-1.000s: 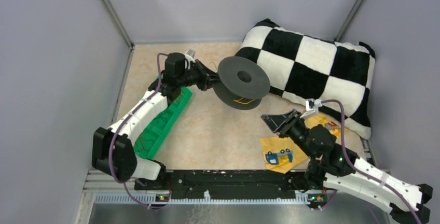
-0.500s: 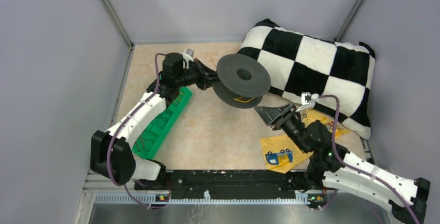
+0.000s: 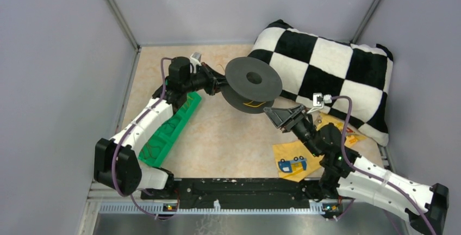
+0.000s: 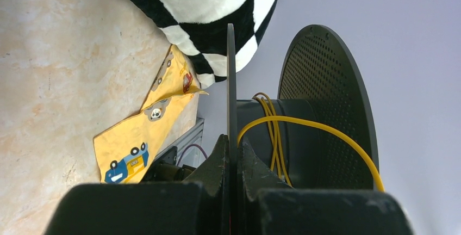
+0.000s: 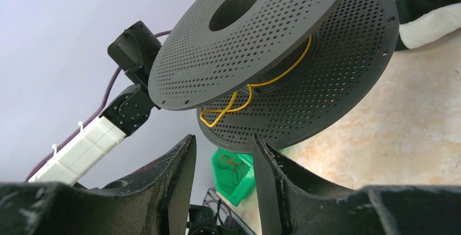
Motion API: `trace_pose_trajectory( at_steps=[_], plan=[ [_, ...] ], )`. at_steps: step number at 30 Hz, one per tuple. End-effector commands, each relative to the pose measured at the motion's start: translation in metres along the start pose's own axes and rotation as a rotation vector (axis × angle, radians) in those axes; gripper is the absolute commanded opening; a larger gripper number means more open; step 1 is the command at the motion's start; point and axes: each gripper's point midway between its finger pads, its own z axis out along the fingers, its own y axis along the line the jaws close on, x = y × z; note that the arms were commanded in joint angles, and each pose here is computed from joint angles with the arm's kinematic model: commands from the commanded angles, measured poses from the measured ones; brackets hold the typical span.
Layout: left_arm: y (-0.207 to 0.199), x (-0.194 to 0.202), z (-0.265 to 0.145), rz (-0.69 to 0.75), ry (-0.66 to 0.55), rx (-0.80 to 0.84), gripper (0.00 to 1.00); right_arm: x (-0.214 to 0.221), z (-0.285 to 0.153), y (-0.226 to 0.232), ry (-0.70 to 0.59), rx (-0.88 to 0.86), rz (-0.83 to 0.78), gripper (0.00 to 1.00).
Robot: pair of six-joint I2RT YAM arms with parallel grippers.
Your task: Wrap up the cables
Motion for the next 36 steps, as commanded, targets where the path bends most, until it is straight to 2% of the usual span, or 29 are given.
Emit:
trace_pose_trajectory(
  at_steps=[1,18,23,31,36],
  plan=[
    [-0.04,0.01,-0.018,0.06,0.017,0.137,0.0,-0.02,0.007,0.028,-0.052,-0.077,0.03,0.43],
    [-0.038,0.011,-0.02,0.052,0.019,0.146,0.0,-0.014,0.022,0.026,-0.065,-0.12,0.109,0.41],
    [-0.041,0.013,-0.022,0.054,0.022,0.155,0.0,-0.01,0.028,0.023,-0.056,-0.108,0.108,0.38],
    [-0.043,0.014,-0.026,0.049,0.027,0.172,0.0,-0.014,0.026,0.008,-0.099,-0.069,0.128,0.21],
    [-0.047,0.018,-0.034,0.041,0.023,0.198,0.0,-0.014,0.027,-0.009,-0.12,-0.027,0.13,0.04]
  ],
)
